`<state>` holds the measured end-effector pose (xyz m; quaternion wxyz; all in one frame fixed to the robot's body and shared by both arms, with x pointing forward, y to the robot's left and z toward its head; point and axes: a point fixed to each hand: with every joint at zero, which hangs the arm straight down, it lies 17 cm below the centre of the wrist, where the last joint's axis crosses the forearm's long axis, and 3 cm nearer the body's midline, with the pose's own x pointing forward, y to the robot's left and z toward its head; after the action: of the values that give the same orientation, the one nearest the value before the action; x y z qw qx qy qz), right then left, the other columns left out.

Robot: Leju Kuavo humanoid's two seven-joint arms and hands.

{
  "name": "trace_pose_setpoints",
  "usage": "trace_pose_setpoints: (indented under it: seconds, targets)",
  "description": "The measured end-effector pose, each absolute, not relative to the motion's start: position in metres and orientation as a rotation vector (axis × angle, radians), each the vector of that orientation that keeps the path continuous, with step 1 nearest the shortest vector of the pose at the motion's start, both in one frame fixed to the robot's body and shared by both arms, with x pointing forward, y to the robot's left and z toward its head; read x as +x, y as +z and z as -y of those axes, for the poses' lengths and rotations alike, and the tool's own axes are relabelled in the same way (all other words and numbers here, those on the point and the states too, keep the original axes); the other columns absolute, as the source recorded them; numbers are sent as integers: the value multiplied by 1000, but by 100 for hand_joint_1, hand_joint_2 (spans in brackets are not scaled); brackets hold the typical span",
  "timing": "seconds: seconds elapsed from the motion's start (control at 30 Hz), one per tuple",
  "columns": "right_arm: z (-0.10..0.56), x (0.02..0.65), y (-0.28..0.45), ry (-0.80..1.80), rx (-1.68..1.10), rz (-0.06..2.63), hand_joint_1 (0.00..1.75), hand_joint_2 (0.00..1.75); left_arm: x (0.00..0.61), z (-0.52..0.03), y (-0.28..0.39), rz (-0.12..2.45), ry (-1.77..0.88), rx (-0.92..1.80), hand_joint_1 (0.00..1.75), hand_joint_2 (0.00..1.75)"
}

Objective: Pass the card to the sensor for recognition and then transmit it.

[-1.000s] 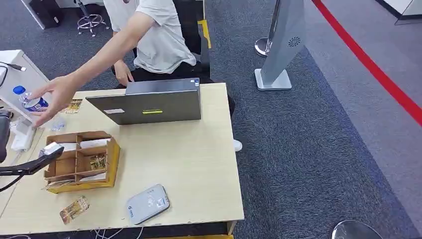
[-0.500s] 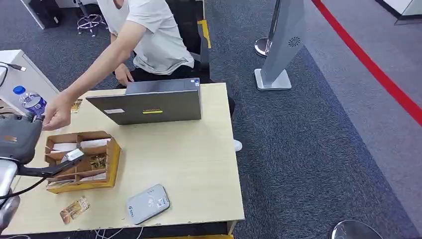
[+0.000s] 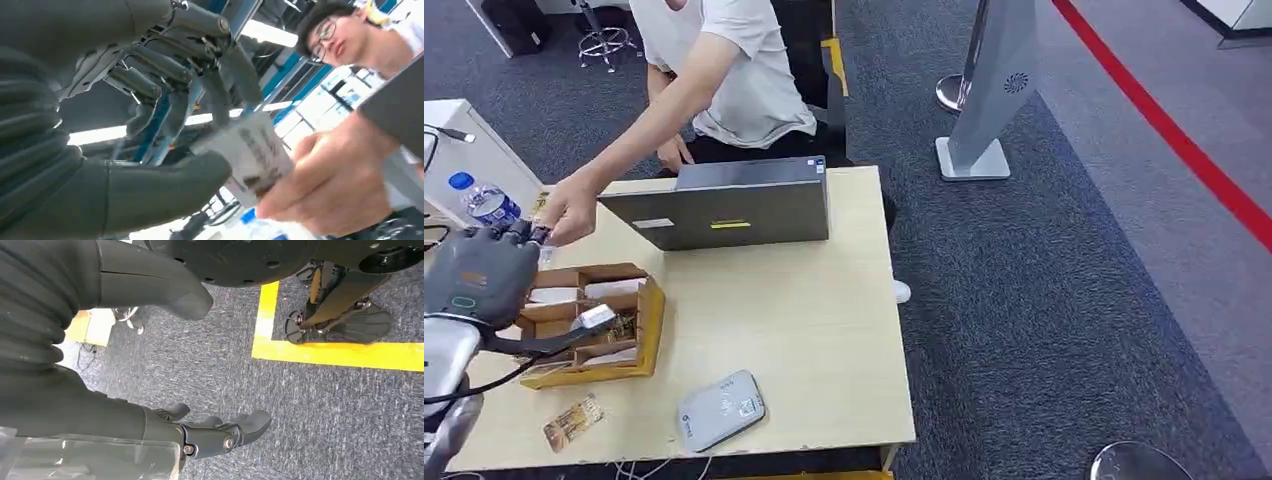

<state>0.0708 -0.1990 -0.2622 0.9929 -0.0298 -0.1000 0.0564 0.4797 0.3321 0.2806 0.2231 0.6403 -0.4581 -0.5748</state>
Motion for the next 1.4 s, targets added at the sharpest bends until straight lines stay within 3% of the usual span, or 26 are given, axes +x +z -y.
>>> trace_pose_setpoints:
  seconds: [0.47,0.67,0.93,1.4]
  targets:
    - [200,72,-262,68,-64,200,0,175,451,-239,272,1514,-1601,1621,0,175]
    - [203,72,-263,-40,-79,178,0,175,402,-211,235,1610,-1615,1448,0,175]
    - [204,65,-259,-151,-79,132,0,175,320,-257,170,1454,-1521,1308,0,175]
    - [212,69,-252,-104,-106,148,0,175,284,-310,145,1282,-1439,1293,0,175]
